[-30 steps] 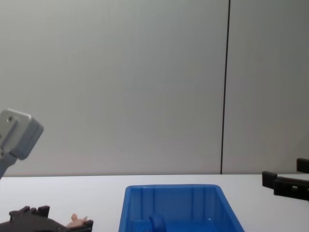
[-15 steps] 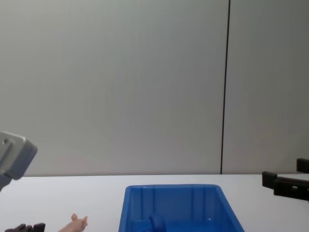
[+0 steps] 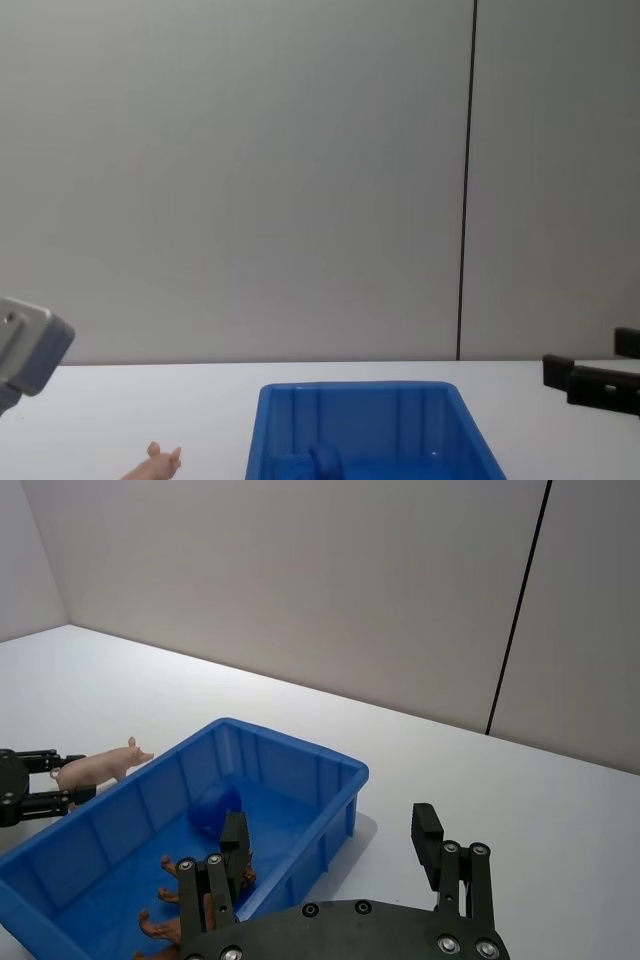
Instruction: Pick up the two dolls from the table and place them into the box.
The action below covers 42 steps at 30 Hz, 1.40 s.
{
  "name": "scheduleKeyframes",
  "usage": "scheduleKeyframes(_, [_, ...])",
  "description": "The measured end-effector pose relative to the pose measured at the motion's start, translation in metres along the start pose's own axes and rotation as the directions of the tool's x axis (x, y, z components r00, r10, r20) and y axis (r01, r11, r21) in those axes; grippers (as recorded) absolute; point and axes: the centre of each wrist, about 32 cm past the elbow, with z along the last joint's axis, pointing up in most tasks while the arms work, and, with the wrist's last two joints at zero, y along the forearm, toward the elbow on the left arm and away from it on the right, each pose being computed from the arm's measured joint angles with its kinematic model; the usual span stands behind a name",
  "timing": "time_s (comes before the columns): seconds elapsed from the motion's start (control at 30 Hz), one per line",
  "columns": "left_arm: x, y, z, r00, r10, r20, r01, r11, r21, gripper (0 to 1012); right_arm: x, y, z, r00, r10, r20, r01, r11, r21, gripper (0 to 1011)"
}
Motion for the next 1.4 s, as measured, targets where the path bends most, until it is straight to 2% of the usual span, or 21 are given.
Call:
scheduleKeyframes(0.03, [0.0006,-0.0004,-0.0008,1.0,-0.001,0.002,0.001,1.0,0.001,681,0.0,0.0,0.0,1.0,0.0,0.0,0.0,1.0,0.0,1001])
scheduleKeyframes(0.07, [0.0009,-0.0006,-0.0011,1.0,-0.002,0.003,0.002,1.0,0.002,621,0.0,0.0,0.0,1.0,0.0,0.0,0.0,1.0,0.0,1001])
scheduleKeyframes(0.13, [0.0014,-0.0009,-0.0016,1.0,-0.003,0.004,0.003,1.0,0.002,589,0.0,0.0,0.0,1.0,0.0,0.0,0.0,1.0,0.0,1001])
scheduleKeyframes(0.33, [0.0034,-0.0014,-0.0022,0.9999,-0.008,0.011,0.008,1.0,-0.003,399,0.0,0.0,0.0,1.0,0.0,0.0,0.0,1.0,0.0,1001])
scheduleKeyframes(0.57, [0.0058,-0.0011,0.002,0.9997,-0.005,0.024,0.006,0.9995,-0.03,391,0.0,0.0,0.0,1.0,0.0,0.0,0.0,1.0,0.0,1001])
scheduleKeyframes(0.9, [0.0088,0.0,0.0219,0.9983,0.004,0.058,0.003,0.9921,-0.125,390,0.0,0.0,0.0,1.0,0.0,0.0,0.0,1.0,0.0,1001])
scheduleKeyframes(1.0, [0.0091,-0.0003,0.0304,0.9975,0.007,0.071,0.005,0.9869,-0.161,391,0.0,0.0,0.0,1.0,0.0,0.0,0.0,1.0,0.0,1001])
scheduleKeyframes(1.07, [0.008,-0.0014,0.0404,0.9963,0.003,0.086,0.015,0.9791,-0.203,390,0.0,0.0,0.0,1.0,0.0,0.0,0.0,1.0,0.0,1001])
scheduleKeyframes(1.1, [0.008,-0.0014,0.0404,0.9963,0.003,0.086,0.015,0.9791,-0.203,390,0.0,0.0,0.0,1.0,0.0,0.0,0.0,1.0,0.0,1001])
scheduleKeyframes(1.2, [0.0048,-0.0042,0.052,0.9949,-0.009,0.101,0.034,0.9683,-0.247,390,0.0,0.0,0.0,1.0,0.0,0.0,0.0,1.0,0.0,1001])
scheduleKeyframes(1.23, [0.0048,-0.0042,0.052,0.9949,-0.009,0.101,0.034,0.9683,-0.247,390,0.0,0.0,0.0,1.0,0.0,0.0,0.0,1.0,0.0,1001])
scheduleKeyframes(1.33, [0.001,-0.0069,0.0588,0.9934,-0.024,0.112,0.054,0.9607,-0.272,390,0.0,0.0,0.0,1.0,0.0,0.0,0.0,1.0,0.0,1001])
scheduleKeyframes(1.4, [-0.0052,-0.0106,0.0645,0.9918,-0.045,0.12,0.078,0.9535,-0.291,390,0.0,0.0,0.0,1.0,0.0,0.0,0.0,1.0,0.0,1001])
